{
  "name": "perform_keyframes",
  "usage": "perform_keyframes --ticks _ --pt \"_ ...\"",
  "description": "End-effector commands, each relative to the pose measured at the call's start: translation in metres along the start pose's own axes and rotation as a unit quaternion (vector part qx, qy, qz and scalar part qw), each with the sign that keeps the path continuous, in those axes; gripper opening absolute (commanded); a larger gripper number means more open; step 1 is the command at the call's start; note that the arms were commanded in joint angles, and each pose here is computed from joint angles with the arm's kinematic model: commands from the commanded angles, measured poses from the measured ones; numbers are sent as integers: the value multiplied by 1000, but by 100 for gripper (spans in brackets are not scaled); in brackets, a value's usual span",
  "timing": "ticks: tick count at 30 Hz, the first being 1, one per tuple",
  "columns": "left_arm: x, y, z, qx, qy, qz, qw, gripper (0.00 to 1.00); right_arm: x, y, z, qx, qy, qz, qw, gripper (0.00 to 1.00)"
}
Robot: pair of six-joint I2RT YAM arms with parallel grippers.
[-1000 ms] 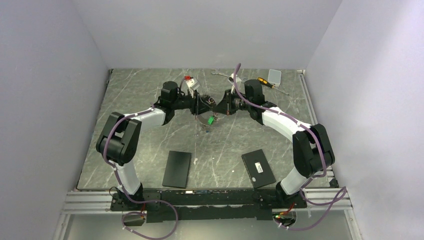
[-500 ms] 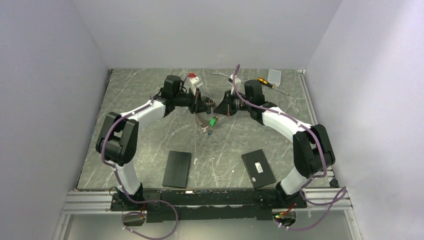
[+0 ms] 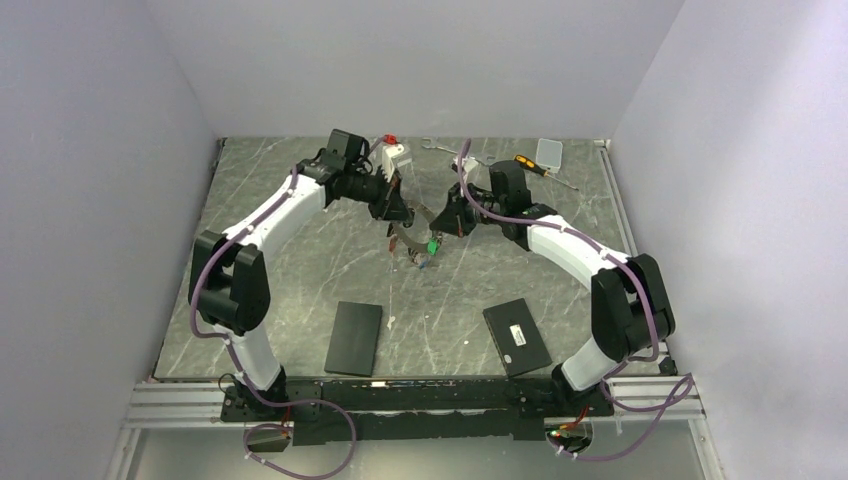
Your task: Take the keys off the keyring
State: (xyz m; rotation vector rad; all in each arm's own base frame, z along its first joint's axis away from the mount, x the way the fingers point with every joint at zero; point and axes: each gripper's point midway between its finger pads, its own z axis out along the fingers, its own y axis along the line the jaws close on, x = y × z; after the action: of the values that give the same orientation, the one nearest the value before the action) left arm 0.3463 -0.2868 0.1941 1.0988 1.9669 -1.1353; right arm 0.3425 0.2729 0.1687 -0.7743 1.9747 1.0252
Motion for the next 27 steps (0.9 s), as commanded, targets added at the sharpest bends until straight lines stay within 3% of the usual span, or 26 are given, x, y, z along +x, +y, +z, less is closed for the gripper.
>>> perform_keyframes --ticks 1,8,13,16,23,27 --pt "-9 -15 -17 20 19 29 999 0 -13 -2 -12 8 -22 -61 998 0" --pt "-8 -9 -18 7 40 49 998 0 -6 5 -12 -17 -16 -74 997 2" --pt "-3 -21 -11 39 48 47 997 0 -8 4 -12 -16 -17 -76 997 22" --pt "0 -30 -6 52 58 52 996 0 -14 -5 -16 -1 -24 -74 997 28" --pt "-1 -34 -2 63 64 31 995 0 -22 -12 -30 0 -29 -85 996 36" --pt "-2 -34 1 73 71 10 995 0 -21 10 -35 -59 -15 -125 990 38"
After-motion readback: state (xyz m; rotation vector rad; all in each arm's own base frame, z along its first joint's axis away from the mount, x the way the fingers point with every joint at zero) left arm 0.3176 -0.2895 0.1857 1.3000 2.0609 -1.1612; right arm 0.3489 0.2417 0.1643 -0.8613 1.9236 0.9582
